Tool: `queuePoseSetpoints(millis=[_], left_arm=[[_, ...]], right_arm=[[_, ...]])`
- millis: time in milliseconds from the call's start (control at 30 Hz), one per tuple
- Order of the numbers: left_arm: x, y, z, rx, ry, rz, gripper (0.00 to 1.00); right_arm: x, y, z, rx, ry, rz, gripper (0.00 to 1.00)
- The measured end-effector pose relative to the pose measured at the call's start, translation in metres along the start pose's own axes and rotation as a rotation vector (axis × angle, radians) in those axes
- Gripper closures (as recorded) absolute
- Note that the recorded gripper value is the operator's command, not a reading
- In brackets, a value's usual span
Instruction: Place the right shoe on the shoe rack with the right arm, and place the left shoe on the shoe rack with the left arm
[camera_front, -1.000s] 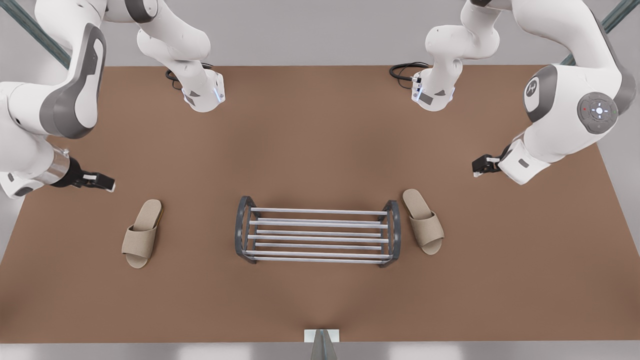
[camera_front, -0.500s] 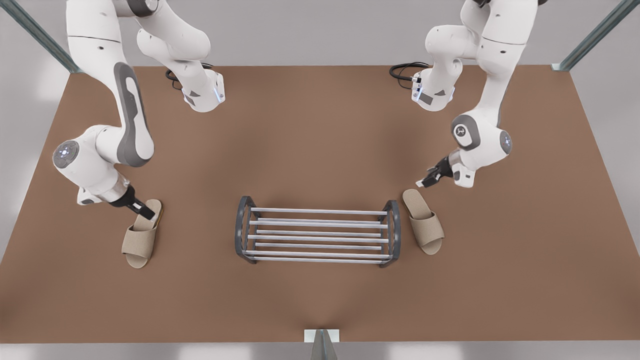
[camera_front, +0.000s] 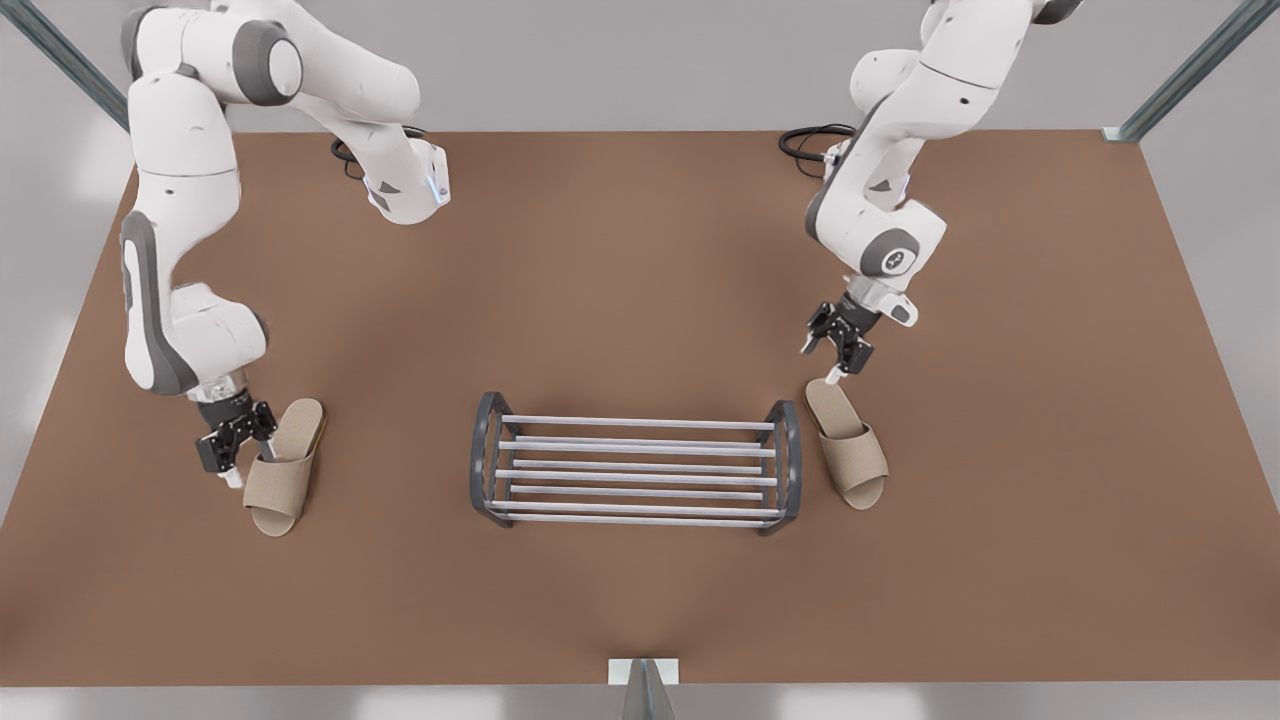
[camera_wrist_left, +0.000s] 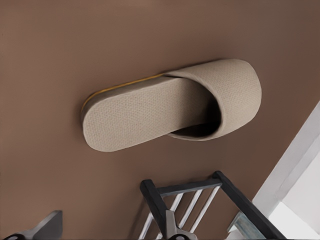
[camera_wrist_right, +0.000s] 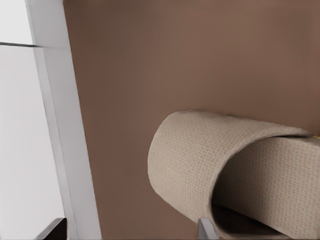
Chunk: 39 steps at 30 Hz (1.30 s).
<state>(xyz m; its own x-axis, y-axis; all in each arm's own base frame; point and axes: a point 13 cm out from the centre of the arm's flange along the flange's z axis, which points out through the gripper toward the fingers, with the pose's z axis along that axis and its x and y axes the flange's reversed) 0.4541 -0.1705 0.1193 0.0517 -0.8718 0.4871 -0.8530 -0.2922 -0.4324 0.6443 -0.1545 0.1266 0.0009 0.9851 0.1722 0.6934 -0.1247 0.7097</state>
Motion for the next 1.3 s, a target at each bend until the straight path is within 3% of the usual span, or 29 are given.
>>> queuePoseSetpoints(millis=[100, 300, 467, 733, 767, 833, 867, 900, 1167, 1233, 1300], left_arm=[[-0.054, 0.000, -0.007, 0.028, -0.071, -0.072, 0.00], [-0.024, -0.028, 0.016, 0.159, -0.033, -0.196, 0.00], [-0.055, 0.040, 0.019, 0.103, -0.058, 0.114, 0.00], [-0.017, -0.011, 0.024, 0.257, -0.007, 0.579, 0.00], [-0.018, -0.011, 0.027, 0.259, -0.008, 0.602, 0.00], [-0.018, -0.014, 0.030, 0.267, -0.012, 0.639, 0.00], [-0.019, -0.023, 0.029, 0.282, -0.018, 0.649, 0.00], [-0.020, -0.034, 0.028, 0.300, -0.024, 0.656, 0.00], [-0.010, -0.093, 0.035, 0.355, -0.040, 0.628, 0.00], [-0.011, -0.096, 0.042, 0.347, -0.035, 0.591, 0.00], [-0.024, -0.094, 0.046, 0.331, -0.046, 0.545, 0.00]], right_arm=[[0.003, 0.004, 0.006, -0.073, 0.016, -0.073, 0.01], [0.013, -0.001, 0.016, -0.128, 0.031, -0.311, 0.00], [0.012, -0.006, 0.033, -0.151, 0.031, -0.486, 0.00], [0.012, -0.008, 0.055, -0.185, 0.029, -0.688, 0.00], [0.012, -0.012, 0.058, -0.187, 0.030, -0.703, 0.04], [0.013, -0.008, 0.062, -0.206, 0.029, -0.738, 0.37], [0.014, -0.005, 0.062, -0.216, 0.029, -0.755, 0.63], [0.015, -0.002, 0.063, -0.225, 0.029, -0.772, 0.75], [0.032, 0.042, 0.053, -0.313, 0.013, -0.894, 0.79], [0.054, 0.074, 0.041, -0.363, 0.015, -0.932, 0.79], [0.111, 0.124, 0.020, -0.434, 0.036, -0.972, 0.79]])
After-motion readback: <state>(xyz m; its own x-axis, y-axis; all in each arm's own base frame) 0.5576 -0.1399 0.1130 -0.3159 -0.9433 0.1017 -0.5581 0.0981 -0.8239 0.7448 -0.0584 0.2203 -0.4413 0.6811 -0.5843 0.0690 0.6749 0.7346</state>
